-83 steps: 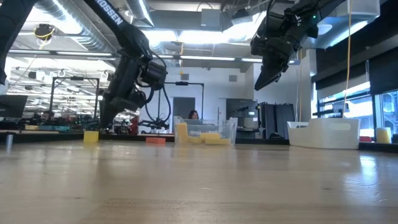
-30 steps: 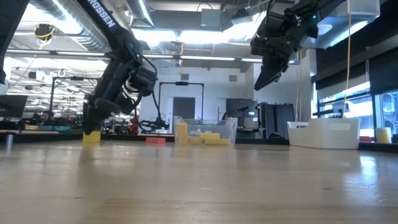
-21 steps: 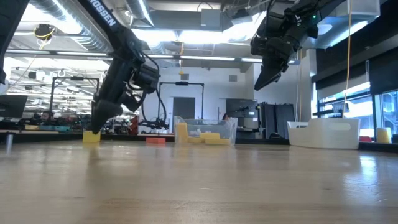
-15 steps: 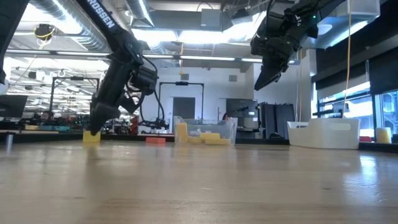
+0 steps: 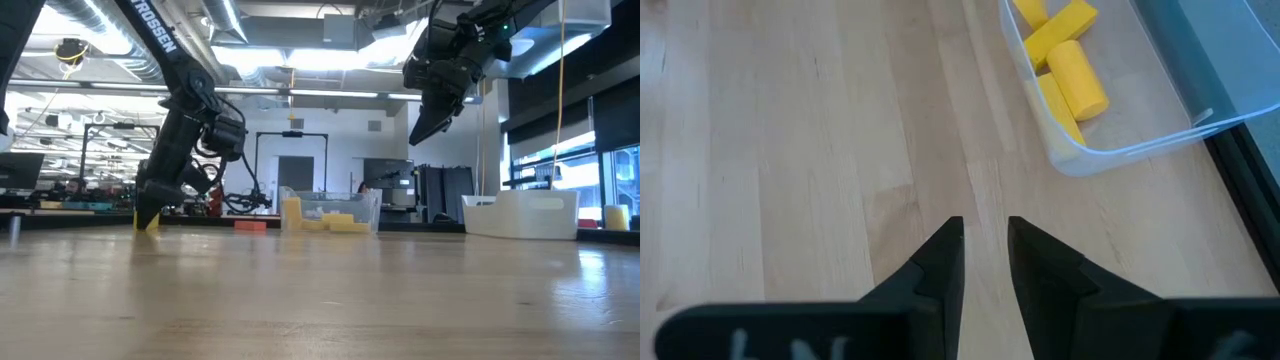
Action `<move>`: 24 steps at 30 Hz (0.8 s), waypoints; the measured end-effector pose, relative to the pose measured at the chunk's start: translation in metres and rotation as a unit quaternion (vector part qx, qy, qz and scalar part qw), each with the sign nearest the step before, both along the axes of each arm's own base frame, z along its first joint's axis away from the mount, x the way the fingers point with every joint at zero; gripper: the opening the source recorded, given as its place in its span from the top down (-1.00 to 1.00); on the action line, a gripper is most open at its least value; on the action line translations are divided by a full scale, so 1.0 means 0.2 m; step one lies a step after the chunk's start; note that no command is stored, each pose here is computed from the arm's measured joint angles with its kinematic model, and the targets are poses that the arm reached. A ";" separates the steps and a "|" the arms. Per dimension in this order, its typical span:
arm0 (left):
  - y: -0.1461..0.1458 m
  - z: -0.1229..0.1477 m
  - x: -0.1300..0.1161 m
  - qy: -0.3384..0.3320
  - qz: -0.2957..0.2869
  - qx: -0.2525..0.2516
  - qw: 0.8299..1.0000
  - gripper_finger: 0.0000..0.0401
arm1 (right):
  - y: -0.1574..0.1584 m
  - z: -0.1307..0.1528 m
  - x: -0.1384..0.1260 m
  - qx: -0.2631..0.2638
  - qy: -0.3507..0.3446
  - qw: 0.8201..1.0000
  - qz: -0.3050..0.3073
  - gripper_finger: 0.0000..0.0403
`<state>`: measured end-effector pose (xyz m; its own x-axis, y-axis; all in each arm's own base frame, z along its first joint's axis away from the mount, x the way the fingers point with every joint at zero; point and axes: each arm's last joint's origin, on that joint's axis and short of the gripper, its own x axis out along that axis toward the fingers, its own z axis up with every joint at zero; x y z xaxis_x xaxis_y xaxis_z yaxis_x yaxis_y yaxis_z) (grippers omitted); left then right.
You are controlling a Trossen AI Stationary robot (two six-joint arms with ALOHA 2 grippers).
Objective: Sort & place blocks by color
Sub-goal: Put the yellow arched block into the transparent bin
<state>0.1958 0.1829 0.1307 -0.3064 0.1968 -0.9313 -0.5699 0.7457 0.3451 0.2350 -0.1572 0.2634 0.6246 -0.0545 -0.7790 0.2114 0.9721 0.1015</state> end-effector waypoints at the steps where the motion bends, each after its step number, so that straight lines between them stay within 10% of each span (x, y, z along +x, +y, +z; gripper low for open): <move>1: 0.00 0.00 0.00 0.000 -0.004 0.000 1.000 0.08 | 0.00 0.00 0.00 0.000 0.000 1.000 0.000 0.59; 8: -0.01 -0.01 0.01 -0.002 -0.013 0.001 1.000 0.19 | 0.00 0.00 0.00 0.000 0.000 1.000 0.000 0.59; 17: -0.05 0.01 0.07 0.006 -0.043 0.015 0.999 0.86 | 0.00 0.00 0.00 0.000 0.000 1.000 0.000 0.59; 24: -0.10 0.04 0.15 -0.011 -0.058 0.016 0.998 0.86 | 0.00 0.00 0.00 0.000 0.000 1.000 0.000 0.59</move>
